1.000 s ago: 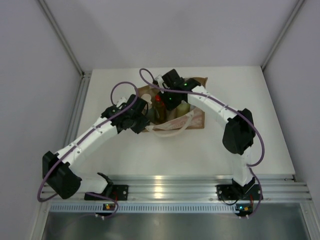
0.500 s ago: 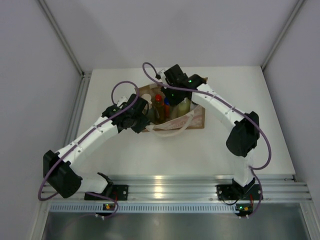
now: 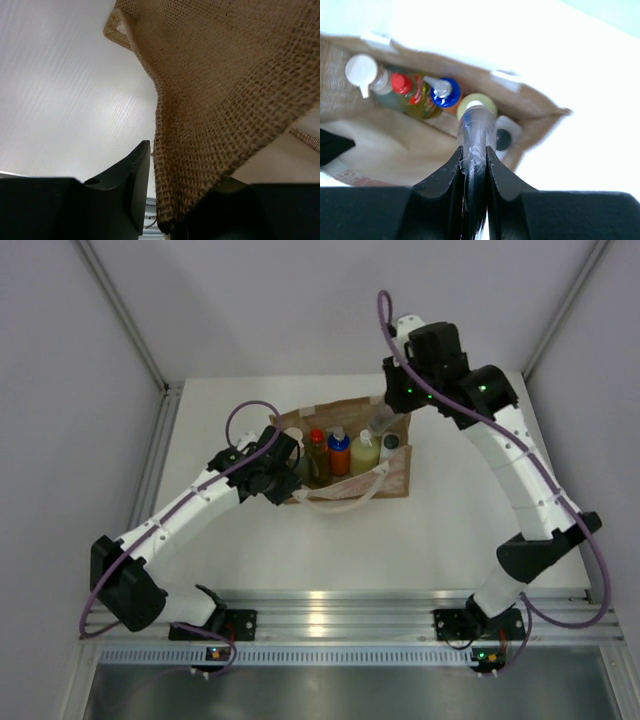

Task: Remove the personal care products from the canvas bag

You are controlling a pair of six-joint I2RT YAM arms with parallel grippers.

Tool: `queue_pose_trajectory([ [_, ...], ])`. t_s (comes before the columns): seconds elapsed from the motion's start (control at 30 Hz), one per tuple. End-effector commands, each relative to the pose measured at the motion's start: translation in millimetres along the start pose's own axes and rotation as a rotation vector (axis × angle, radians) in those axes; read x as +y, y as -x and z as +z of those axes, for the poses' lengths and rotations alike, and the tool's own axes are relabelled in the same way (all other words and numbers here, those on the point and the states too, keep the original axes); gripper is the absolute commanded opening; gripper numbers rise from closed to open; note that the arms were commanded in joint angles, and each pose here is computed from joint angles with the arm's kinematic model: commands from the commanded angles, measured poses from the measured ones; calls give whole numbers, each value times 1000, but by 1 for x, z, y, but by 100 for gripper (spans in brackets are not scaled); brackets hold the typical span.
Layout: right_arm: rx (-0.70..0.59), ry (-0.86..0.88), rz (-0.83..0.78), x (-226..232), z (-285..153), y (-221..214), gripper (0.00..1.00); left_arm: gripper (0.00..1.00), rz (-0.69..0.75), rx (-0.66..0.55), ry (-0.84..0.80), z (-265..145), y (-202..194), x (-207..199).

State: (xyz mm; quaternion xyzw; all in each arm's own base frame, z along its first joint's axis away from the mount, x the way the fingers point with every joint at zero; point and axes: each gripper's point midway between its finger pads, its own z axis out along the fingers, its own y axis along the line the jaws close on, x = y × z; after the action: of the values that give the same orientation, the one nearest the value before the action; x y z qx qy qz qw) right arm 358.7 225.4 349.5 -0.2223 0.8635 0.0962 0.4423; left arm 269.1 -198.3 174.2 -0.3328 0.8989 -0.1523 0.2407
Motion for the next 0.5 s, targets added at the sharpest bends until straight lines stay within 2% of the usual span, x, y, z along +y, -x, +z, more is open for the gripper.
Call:
queue_pose_trajectory([
  [0.0, -246, -137, 125, -49, -83, 50, 0, 36, 12, 0, 9, -2, 2, -2],
  [0.13, -325, -268, 227, -96, -119, 56, 0, 36, 11, 1, 9, -2, 1, -3],
  [0.27, -345, -374, 280, -136, -139, 48, 0, 36, 9, -4, 6, -4, 3, -2],
  [0.43, -271, -430, 321, -164, -119, 20, 0, 36, 5, -4, -2, -6, 3, -3],
  [0.47, -291, -437, 325, -168, -116, 22, 0, 36, 6, -4, -6, -6, 3, -4],
])
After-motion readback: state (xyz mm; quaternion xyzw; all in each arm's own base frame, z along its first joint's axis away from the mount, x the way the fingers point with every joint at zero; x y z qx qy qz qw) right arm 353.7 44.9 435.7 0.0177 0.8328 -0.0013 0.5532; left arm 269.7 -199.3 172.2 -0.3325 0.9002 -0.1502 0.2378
